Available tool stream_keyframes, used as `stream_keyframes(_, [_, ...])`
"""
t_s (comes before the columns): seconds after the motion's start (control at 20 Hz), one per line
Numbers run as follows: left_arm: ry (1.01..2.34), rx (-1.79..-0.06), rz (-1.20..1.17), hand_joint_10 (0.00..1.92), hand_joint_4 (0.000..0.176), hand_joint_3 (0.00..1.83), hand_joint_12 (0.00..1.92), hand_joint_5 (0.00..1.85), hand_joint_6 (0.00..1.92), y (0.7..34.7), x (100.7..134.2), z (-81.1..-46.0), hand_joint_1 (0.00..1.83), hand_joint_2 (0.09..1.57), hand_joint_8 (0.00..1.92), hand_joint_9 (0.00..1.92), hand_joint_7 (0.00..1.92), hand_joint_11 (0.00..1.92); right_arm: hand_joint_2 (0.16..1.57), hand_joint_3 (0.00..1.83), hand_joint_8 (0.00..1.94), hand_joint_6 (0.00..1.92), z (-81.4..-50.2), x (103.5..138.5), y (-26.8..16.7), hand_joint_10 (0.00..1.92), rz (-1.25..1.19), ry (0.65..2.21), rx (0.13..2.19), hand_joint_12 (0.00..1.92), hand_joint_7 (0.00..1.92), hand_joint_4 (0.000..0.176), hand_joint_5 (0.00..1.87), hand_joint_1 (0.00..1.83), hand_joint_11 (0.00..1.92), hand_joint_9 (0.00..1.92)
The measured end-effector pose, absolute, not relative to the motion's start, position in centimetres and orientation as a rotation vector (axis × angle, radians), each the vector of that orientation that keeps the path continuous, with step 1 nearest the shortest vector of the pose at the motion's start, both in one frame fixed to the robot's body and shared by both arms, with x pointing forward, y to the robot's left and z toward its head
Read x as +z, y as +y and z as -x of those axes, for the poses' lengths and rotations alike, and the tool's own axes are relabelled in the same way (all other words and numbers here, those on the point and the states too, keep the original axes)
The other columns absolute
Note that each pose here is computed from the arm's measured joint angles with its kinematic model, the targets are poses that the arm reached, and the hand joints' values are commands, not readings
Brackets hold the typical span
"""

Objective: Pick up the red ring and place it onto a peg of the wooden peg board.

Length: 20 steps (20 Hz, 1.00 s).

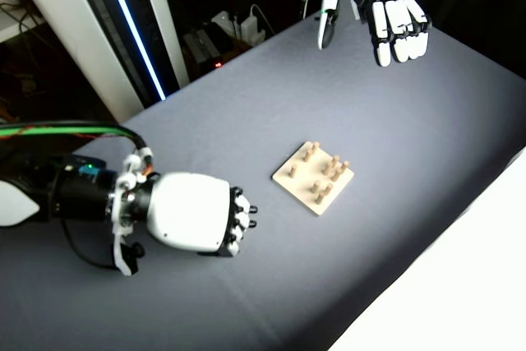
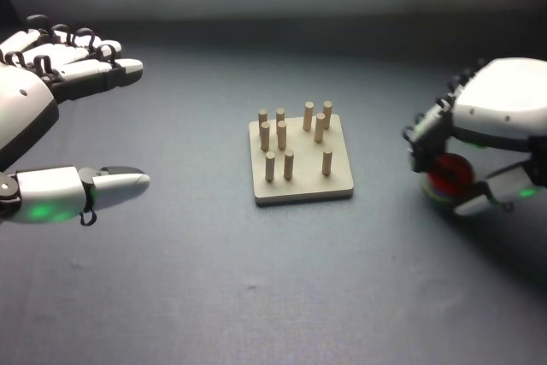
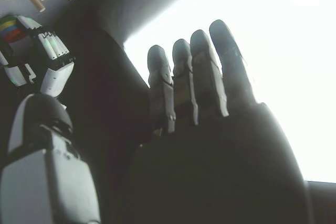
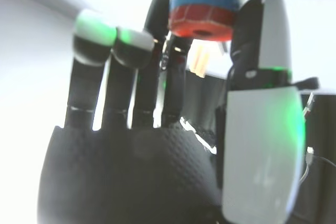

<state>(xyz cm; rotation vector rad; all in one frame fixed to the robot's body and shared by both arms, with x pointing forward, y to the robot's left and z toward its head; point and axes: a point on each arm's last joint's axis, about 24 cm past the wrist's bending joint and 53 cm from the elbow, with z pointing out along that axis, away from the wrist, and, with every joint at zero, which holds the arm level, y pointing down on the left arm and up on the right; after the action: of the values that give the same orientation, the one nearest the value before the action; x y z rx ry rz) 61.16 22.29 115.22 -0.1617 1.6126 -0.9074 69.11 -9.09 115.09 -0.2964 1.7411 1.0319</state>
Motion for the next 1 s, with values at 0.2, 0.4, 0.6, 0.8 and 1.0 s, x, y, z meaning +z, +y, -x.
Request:
stream_keyframes(0.2, [1.625,-0.888,0.193,0.00,0.000,0.00,0.89,0.40,0.00,23.1,114.6,-61.1,0.48,1.02,0.00,0.26,0.28,0.00,1.05,0.00,0.42,0.95,-68.5,119.4,-7.3,1.02,0.326,1.610,1.129,1.05,1.26,0.000,1.00,1.39,0.78,1.02])
stream_keyframes(0.4, [1.613,-0.892,0.187,0.00,0.011,0.00,0.81,0.38,0.00,23.1,114.9,-61.1,0.50,1.04,0.00,0.25,0.28,0.00,1.06,0.00,0.52,1.00,-68.4,121.1,-6.7,1.01,0.348,1.569,1.139,1.06,1.21,0.000,1.00,1.39,0.75,0.99])
stream_keyframes(0.6, [1.615,-0.887,0.194,0.00,0.026,0.01,0.75,0.36,0.00,23.3,114.8,-61.1,0.54,1.07,0.00,0.23,0.25,0.00,1.06,0.00,0.57,0.93,-68.3,121.6,-4.4,0.55,0.368,1.543,1.178,1.25,1.21,0.002,1.04,1.25,0.76,1.11])
stream_keyframes(0.8, [1.615,-0.884,0.203,0.00,0.034,0.00,0.72,0.38,0.00,23.4,114.7,-61.2,0.55,1.05,0.00,0.23,0.26,0.00,1.06,0.00,0.58,0.94,-68.1,122.0,-2.5,0.35,0.384,1.524,1.212,1.26,1.20,0.009,1.04,1.25,0.67,1.13])
stream_keyframes(1.0, [1.620,-0.889,0.207,0.00,0.025,0.00,0.75,0.38,0.00,23.2,114.5,-61.1,0.53,1.05,0.00,0.25,0.27,0.00,1.01,0.00,0.39,0.70,-68.4,121.4,-1.6,0.46,0.383,1.536,1.216,1.31,1.38,0.000,1.11,1.28,0.84,1.29])
